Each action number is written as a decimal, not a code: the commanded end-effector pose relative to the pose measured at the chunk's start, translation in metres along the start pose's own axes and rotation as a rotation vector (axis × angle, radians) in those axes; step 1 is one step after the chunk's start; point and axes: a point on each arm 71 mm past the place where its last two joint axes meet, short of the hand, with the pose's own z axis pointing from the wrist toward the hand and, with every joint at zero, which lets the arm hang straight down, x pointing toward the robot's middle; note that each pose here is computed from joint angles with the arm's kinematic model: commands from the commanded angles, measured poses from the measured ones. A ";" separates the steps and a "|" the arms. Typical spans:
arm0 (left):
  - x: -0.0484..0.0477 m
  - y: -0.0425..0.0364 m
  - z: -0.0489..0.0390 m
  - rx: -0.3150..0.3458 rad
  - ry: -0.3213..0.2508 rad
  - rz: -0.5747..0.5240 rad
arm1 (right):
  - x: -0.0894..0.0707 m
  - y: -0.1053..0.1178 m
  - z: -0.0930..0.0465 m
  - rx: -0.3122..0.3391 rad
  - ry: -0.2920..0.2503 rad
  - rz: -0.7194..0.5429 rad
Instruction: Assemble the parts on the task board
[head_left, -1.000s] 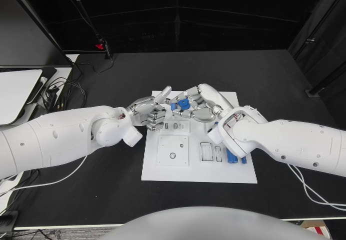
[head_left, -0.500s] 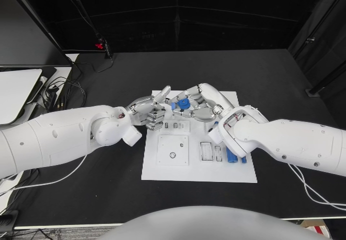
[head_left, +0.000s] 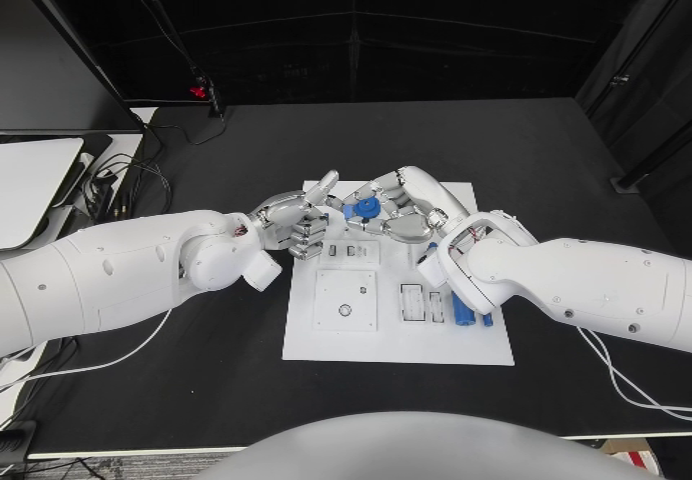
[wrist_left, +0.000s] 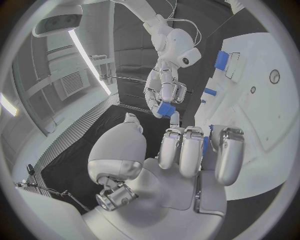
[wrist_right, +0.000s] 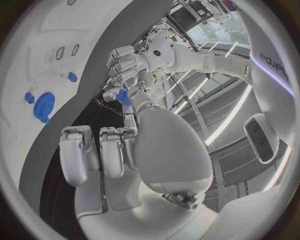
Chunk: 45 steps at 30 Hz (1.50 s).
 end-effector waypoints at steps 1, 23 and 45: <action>-0.0008 -0.0015 0.0002 0.007 -0.008 -0.003 | -0.001 0.000 0.000 0.004 -0.004 -0.003; 0.0003 -0.0010 0.0027 0.001 -0.003 -0.002 | 0.002 0.002 0.001 -0.007 0.002 0.001; 0.0057 -0.0007 0.0038 0.000 0.043 -0.015 | 0.002 -0.001 0.002 0.005 0.006 -0.001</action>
